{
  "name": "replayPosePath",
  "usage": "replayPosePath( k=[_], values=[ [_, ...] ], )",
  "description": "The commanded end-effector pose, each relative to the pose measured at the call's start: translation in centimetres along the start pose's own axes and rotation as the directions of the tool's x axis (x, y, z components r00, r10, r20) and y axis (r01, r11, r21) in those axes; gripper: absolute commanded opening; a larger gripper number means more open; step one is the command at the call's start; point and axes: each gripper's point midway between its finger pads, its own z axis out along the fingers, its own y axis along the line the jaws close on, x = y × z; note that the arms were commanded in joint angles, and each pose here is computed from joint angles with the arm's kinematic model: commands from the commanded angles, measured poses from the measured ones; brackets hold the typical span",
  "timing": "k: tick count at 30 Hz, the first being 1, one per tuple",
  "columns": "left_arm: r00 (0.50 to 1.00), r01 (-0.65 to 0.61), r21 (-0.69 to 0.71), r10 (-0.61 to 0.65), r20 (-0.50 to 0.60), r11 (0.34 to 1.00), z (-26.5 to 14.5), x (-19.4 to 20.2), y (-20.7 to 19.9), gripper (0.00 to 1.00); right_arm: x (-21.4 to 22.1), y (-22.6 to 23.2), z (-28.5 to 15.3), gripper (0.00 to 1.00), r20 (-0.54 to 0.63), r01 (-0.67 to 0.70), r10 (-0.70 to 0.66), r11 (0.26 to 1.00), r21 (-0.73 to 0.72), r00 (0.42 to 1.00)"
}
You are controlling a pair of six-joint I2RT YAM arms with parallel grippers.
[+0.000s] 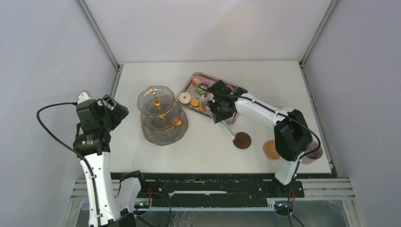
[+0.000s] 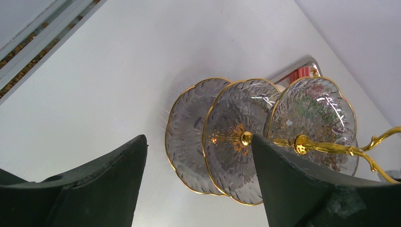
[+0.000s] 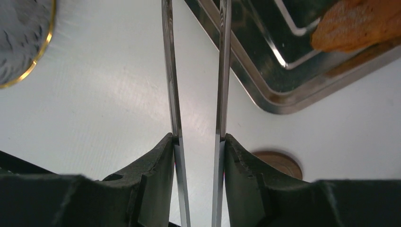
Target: Serve the afternoon tea
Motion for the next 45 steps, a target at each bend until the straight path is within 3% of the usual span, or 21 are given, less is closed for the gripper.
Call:
replayPosePath(
  k=[1,8,23,33,45],
  values=[
    [0.998,-0.025,0.084,0.021,0.051,0.996,-1.2,-1.8,-1.9,0.85,-3.6,1.5,-0.5,0.46,0.079,0.028,-0.026,0.999,-0.022,0.997],
    [0.998,-0.028,0.079,0.024,0.050,0.996,-1.2,-1.7,-1.8,0.86,-4.4,1.9,1.0,0.47,0.045,0.024,-0.024,1.000,0.001,0.999],
    [0.999,-0.019,0.085,0.016,0.032,0.996,-0.5,-1.5,-2.0,0.86,-0.1,-2.2,0.2,0.45,-0.024,-0.005,0.007,0.997,0.081,1.000],
    [0.999,-0.018,0.076,0.015,0.036,0.997,-0.5,-1.3,-1.7,0.85,-1.6,-0.7,-1.1,0.47,0.027,0.005,-0.005,0.999,0.032,1.000],
    [0.999,-0.022,0.076,0.020,0.034,0.997,-0.5,-1.1,-1.6,0.85,-3.1,-0.1,1.2,0.49,0.001,-0.018,0.018,0.999,0.033,1.000]
  ],
)
